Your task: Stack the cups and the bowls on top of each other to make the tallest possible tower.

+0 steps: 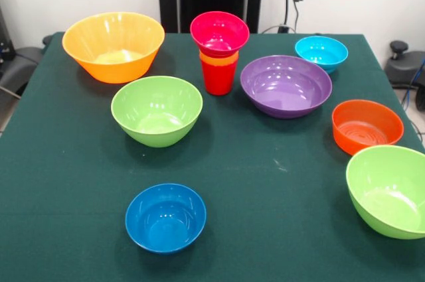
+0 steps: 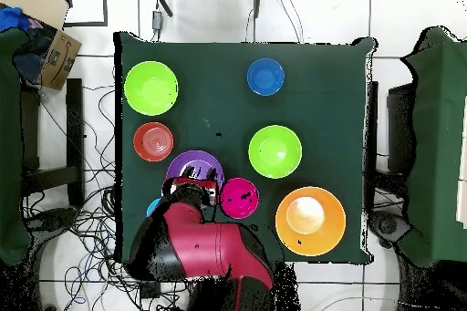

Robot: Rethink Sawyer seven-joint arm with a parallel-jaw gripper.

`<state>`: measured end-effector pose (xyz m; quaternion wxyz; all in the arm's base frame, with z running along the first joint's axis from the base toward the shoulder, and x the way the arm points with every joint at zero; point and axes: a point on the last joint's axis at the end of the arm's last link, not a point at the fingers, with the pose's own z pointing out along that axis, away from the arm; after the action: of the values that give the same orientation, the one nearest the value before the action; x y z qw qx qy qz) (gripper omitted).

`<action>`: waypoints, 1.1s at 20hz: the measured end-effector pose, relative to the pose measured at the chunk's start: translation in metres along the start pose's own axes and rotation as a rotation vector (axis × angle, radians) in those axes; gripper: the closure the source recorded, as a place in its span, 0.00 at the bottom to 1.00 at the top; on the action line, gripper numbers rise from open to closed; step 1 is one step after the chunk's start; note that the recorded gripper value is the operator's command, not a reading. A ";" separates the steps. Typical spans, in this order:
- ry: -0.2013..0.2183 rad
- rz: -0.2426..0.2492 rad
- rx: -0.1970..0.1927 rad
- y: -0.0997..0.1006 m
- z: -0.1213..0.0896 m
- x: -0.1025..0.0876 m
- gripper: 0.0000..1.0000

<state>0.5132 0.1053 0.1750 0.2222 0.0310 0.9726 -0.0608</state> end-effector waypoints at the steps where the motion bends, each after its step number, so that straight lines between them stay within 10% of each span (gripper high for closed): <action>1: -0.006 -0.001 -0.002 0.001 0.000 -0.003 0.00; 22: -0.158 -0.058 -0.069 0.034 0.043 0.000 0.00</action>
<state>0.5346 0.1331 0.1329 0.2974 -0.0095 0.9540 -0.0358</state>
